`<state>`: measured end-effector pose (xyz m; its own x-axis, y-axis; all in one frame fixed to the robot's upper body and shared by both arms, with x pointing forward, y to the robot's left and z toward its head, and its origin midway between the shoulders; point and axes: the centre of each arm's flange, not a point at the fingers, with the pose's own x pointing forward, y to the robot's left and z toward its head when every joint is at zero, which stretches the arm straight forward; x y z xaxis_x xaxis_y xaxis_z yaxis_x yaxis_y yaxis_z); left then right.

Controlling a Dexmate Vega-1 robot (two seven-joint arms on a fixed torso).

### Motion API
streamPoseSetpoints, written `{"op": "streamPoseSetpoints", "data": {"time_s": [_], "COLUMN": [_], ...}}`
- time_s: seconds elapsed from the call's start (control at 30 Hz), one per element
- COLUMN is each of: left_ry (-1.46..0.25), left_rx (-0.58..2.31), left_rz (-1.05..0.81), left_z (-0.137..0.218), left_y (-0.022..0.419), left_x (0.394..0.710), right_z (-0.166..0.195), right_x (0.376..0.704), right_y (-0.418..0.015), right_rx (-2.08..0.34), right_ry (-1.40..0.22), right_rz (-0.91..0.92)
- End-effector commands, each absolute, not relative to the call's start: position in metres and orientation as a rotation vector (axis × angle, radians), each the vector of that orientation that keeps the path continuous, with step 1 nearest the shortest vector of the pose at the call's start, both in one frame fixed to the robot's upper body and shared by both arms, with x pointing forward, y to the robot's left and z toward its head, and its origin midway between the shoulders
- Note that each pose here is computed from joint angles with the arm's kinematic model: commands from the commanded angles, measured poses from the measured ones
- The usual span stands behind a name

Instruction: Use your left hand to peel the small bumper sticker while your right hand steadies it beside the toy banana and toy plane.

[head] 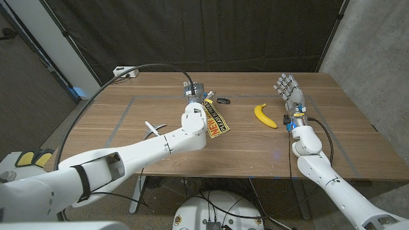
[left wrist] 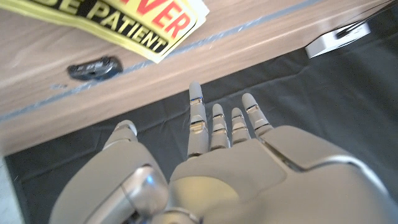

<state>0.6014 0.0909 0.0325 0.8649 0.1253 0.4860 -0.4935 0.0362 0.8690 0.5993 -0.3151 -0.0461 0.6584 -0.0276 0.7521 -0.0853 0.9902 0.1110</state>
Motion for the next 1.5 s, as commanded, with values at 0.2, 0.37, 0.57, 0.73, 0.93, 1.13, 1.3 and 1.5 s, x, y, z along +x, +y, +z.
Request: {"op": "streamPoseSetpoints", "data": {"time_s": [0.2,0.37,0.57,0.73,0.93,1.13,1.3,1.5], "left_ry": [-0.103,-0.139,-0.108,-0.115,-0.080,-0.020,-0.005,0.011], "left_rx": [1.478,1.484,1.514,1.552,1.633,1.735,1.800,1.876], "left_rz": [0.264,0.169,0.050,0.019,-0.023,-0.052,-0.027,-0.027], "left_z": [0.025,0.030,0.034,0.033,0.036,0.041,0.040,0.039], "left_y": [0.100,0.094,0.086,0.075,0.063,0.054,0.048,0.041], "left_x": [0.602,0.598,0.599,0.598,0.595,0.593,0.591,0.589], "right_z": [-0.046,-0.046,-0.047,-0.049,-0.050,-0.054,-0.057,-0.060], "right_x": [0.598,0.599,0.598,0.597,0.594,0.590,0.588,0.587], "right_y": [-0.311,-0.309,-0.308,-0.309,-0.312,-0.316,-0.319,-0.320], "right_rx": [0.140,0.142,0.143,0.145,0.148,0.158,0.165,0.171], "right_ry": [-0.860,-0.860,-0.861,-0.858,-0.866,-0.871,-0.875,-0.876], "right_rz": [0.032,0.029,0.024,0.026,0.024,0.019,0.012,0.003]}}
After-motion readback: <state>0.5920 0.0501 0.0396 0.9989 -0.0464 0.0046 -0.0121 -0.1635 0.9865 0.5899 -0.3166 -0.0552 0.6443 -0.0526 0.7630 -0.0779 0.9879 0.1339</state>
